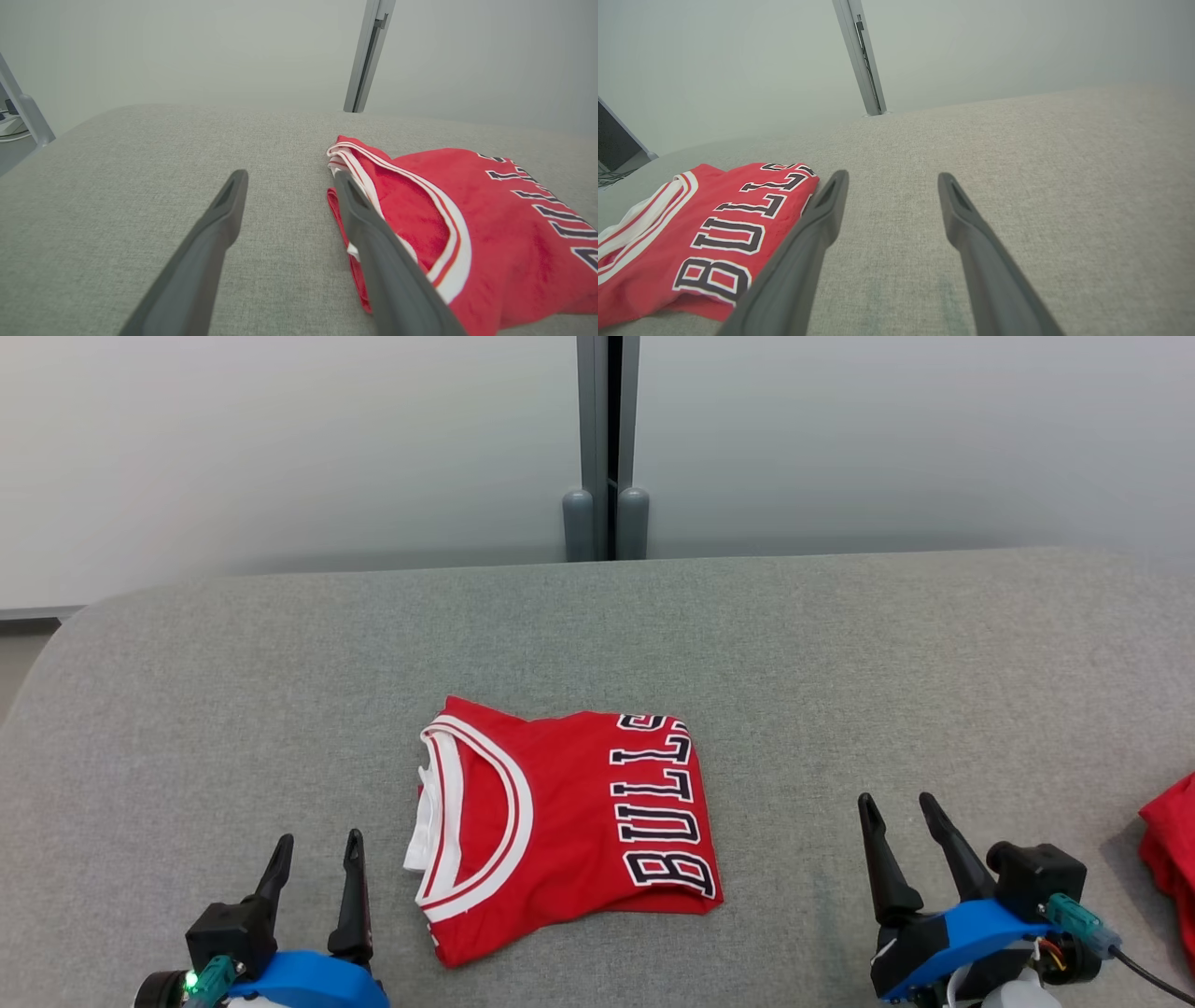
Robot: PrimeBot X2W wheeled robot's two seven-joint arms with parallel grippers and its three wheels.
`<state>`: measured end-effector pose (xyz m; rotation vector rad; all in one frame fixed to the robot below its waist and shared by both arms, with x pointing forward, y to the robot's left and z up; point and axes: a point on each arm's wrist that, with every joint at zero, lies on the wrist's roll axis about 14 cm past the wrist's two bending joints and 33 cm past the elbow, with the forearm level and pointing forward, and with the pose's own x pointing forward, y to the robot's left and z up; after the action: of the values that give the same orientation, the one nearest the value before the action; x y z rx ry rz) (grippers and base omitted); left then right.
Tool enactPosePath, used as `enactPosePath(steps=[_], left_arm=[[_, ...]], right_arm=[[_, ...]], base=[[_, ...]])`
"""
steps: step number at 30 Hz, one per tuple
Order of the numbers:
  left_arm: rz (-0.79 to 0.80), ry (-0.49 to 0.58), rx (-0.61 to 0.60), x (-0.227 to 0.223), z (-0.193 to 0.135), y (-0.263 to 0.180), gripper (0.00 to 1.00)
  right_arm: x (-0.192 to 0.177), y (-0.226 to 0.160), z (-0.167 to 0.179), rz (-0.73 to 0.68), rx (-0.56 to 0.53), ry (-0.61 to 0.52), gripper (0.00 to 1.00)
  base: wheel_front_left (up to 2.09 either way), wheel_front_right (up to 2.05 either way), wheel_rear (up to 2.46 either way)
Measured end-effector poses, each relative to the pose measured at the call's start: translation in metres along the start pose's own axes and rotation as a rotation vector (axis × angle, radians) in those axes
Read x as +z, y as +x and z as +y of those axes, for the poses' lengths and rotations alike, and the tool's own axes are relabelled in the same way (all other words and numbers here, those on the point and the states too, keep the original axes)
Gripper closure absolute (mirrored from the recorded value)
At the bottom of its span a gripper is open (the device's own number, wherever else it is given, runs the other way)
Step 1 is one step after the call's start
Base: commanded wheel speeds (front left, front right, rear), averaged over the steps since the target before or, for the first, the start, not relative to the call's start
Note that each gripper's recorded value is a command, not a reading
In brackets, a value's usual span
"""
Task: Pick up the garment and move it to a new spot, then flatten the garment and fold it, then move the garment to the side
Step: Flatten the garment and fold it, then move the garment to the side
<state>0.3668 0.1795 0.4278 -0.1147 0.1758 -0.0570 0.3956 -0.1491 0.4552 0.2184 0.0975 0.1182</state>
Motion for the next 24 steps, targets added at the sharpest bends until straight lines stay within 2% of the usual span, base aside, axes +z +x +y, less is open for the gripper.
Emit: enactPosePath(steps=[18,24], left_arm=[[0.002,0.013,0.017,-0.003,0.001,-0.008,0.0],[0.01,0.003,0.027,-0.005,0.004,-0.003,0.0]], right_arm=[[-0.005,-0.015,-0.019,0.018,-0.054,-0.032,0.0],[-0.032,-0.002,0.008,0.101,0.024,-0.004,0.0]], base=[[0.0,0.0,0.0],[0.0,0.0,0.0]])
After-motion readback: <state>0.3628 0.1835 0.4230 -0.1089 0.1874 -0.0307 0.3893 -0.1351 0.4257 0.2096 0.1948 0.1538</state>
